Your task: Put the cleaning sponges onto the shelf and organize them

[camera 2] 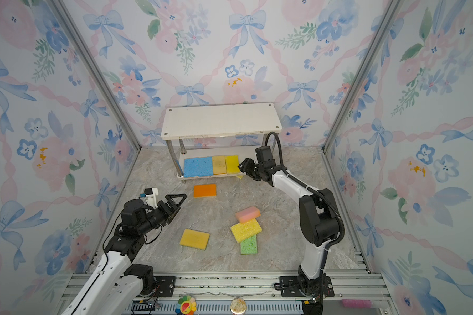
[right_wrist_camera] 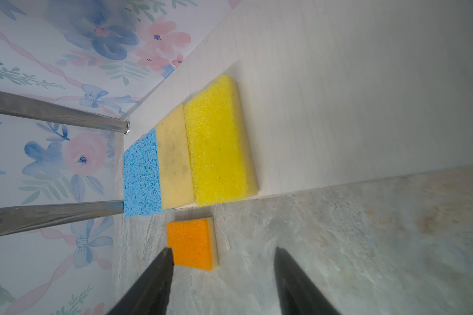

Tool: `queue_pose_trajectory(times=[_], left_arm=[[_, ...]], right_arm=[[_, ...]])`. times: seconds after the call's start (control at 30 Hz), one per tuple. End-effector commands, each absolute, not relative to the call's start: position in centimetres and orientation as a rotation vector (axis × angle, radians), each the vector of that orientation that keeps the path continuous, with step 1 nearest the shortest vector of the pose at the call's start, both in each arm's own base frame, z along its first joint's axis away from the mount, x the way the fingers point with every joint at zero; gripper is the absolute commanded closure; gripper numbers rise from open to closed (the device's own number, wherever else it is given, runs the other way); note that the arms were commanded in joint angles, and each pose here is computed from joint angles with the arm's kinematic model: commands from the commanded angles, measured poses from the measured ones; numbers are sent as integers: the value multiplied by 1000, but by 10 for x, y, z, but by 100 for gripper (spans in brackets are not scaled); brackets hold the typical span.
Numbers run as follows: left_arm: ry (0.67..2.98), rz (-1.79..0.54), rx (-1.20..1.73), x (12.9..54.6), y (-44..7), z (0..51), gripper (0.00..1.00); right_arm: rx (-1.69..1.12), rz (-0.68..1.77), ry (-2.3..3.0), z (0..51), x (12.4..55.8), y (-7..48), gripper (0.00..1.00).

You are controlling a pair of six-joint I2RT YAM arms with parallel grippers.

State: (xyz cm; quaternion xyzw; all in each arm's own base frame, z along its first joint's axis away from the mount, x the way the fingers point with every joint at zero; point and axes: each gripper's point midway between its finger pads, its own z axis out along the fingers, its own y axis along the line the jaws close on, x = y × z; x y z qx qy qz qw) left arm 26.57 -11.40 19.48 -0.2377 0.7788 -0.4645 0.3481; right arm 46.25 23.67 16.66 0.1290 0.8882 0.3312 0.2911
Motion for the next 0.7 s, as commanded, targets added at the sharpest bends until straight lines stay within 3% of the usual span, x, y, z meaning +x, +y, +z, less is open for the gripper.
queue_pose_trajectory(times=[0.0,0.2,0.4,0.67], left_arm=[[1983,-1159,-588,271,-108,206,2],[1987,-1113,-597,276,-102,205,2],[1956,-862,-654,283,-62,226,2],[2063,-742,-779,281,-41,193,2]], right_arm=[[335,816,2407,173,433,224,38],[311,797,2493,178,384,207,36],[294,818,2678,176,329,190,33],[229,774,2945,162,255,171,24]])
